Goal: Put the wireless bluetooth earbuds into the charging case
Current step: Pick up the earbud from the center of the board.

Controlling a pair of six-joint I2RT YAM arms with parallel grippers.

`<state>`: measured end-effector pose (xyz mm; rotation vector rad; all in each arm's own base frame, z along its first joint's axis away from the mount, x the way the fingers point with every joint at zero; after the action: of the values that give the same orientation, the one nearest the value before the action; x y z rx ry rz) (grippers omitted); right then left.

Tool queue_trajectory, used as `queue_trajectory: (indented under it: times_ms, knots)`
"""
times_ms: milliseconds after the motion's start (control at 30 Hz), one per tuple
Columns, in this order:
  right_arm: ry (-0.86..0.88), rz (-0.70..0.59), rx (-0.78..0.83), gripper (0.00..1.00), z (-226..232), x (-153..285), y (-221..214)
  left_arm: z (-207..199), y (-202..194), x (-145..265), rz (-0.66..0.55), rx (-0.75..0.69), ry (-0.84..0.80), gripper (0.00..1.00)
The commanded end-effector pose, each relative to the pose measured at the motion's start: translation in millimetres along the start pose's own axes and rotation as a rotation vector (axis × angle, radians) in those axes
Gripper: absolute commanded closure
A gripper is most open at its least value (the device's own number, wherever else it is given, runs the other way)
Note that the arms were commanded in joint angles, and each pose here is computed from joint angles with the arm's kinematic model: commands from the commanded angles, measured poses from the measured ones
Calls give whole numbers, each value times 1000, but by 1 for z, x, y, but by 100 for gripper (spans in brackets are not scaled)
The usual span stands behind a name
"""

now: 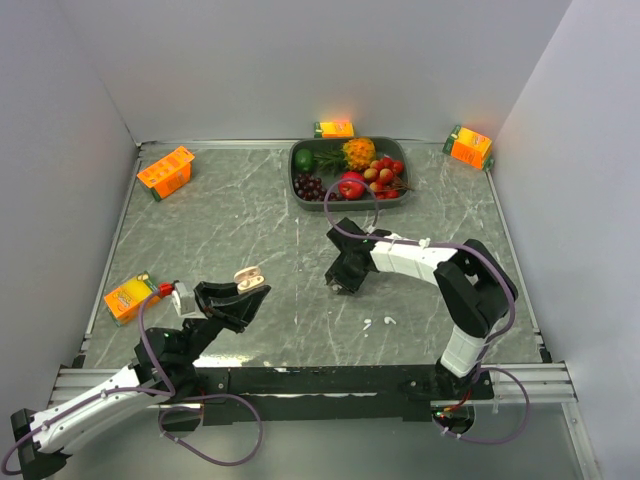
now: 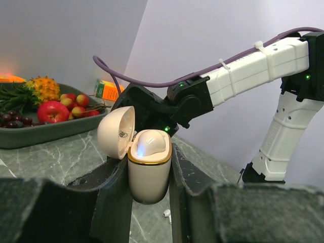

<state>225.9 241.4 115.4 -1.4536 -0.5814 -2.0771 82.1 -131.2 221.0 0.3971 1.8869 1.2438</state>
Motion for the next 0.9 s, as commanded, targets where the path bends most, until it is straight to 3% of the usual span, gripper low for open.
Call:
queue_trajectory:
  times_ms: [0, 233, 333, 400, 467, 567, 867]
  knots:
    - [17, -9, 33, 51, 7, 19, 2, 0, -5, 1, -16, -11, -9, 99]
    - [113, -11, 211, 47, 14, 68, -4, 0, -3, 1, -25, -15, -17, 99]
    - [183, -59, 414, 49, 14, 93, -3, -1, -2, 1, -26, -17, -22, 99]
    - [229, -88, 634, 52, 16, 102, 3, -1, -3, 1, -30, -17, -28, 99]
    - [227, -127, 872, 52, 14, 100, 8, -1, -5, 2, -31, -18, -29, 99]
    - [214, -125, 1074, 49, 3, 77, 14, -2, -5, 1, -36, -22, -41, 99]
    - [251, -99, 1279, 47, -10, 33, 14, -5, -6, 1, -17, -28, -83, 99]
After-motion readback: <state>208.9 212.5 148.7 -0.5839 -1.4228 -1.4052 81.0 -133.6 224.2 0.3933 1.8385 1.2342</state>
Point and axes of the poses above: each gripper's point midway between its finger pads, its own x axis back along the fingers, its own z axis along the line the jaws close on, y = z × x, the point moved 10 cm from there along x, back along the fingers, and after that the axes turned 13 degrees about -x, right-handed, at the moved point
